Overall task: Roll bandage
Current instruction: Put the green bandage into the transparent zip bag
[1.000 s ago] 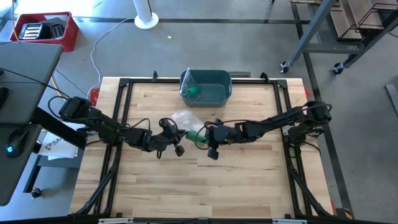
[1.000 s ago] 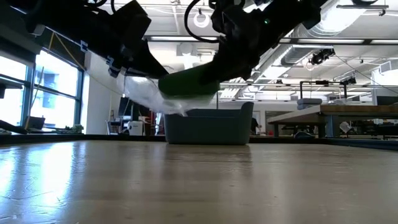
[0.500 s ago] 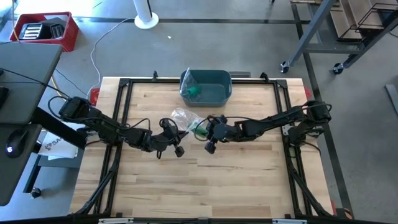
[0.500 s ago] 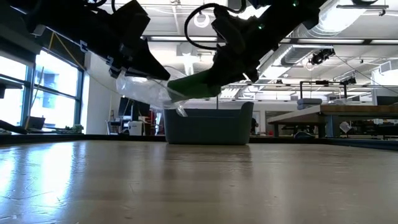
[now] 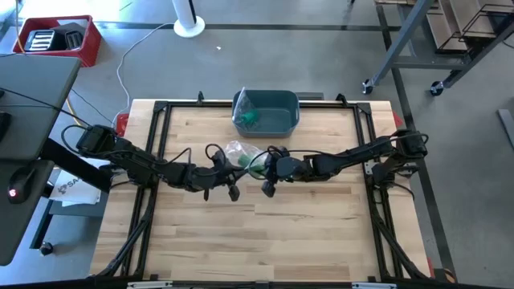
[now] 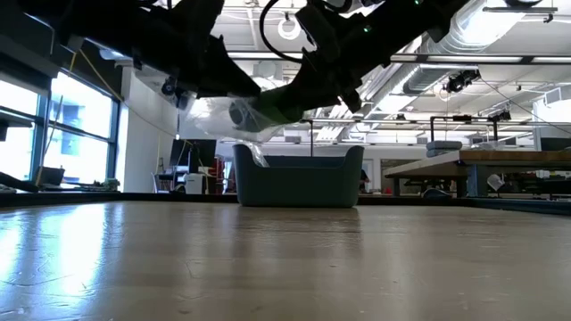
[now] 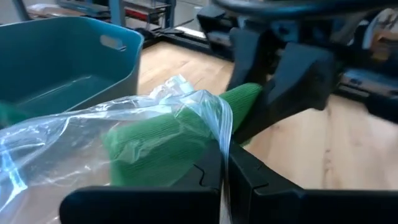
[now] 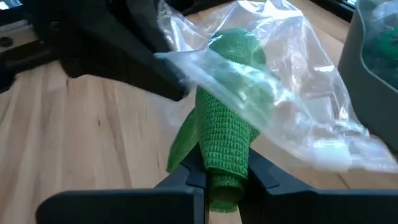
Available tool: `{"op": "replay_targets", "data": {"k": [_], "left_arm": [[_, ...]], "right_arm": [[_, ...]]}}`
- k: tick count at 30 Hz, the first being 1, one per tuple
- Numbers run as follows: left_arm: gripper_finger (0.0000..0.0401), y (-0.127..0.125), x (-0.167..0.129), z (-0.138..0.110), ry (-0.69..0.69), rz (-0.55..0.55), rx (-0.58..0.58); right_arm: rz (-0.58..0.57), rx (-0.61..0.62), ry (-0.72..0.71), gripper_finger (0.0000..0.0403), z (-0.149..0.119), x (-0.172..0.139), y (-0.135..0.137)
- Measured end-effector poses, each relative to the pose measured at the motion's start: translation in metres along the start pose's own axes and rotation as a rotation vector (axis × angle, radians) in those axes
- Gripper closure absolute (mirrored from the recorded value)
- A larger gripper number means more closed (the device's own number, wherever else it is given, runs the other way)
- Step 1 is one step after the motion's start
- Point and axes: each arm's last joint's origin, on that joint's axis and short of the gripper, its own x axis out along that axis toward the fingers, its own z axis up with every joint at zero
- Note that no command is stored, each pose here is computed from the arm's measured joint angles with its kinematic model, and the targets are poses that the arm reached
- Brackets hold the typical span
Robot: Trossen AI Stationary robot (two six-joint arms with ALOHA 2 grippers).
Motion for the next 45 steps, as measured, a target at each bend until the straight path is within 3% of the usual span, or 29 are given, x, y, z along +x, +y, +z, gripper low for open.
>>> {"op": "replay_targets", "data": {"k": [4,8,14,19,27,34,41,45], "left_arm": [[0.0401,-0.003,0.000,0.004,-0.027,-0.051,-0.030],[0.0401,-0.003,0.000,0.004,-0.019,-0.072,-0.037],[0.0401,-0.003,0.000,0.002,0.005,-0.072,-0.069],[0.0401,0.001,0.000,-0.005,0.071,-0.039,-0.109],[0.0401,0.005,0.001,-0.010,0.116,-0.002,-0.129],[0.0401,0.004,0.002,-0.007,0.085,-0.019,-0.133],[0.0401,0.001,0.001,-0.004,0.059,-0.040,-0.129],[0.0401,-0.004,-0.001,-0.001,0.040,-0.092,-0.125]], "right_arm": [[-0.006,0.026,-0.015,0.0367,0.003,0.001,-0.003],[0.008,-0.044,-0.045,0.0357,0.006,0.001,-0.002],[0.046,-0.078,-0.042,0.0279,0.003,-0.002,0.007],[0.164,-0.066,0.032,0.0222,-0.001,-0.002,0.010],[0.191,-0.044,0.090,0.0215,0.001,-0.021,0.013],[0.264,-0.178,0.040,0.0251,0.009,-0.037,0.030],[0.303,-0.255,-0.017,0.0354,0.017,-0.031,0.040],[0.227,-0.212,0.039,0.0397,0.008,-0.009,0.028]]}}
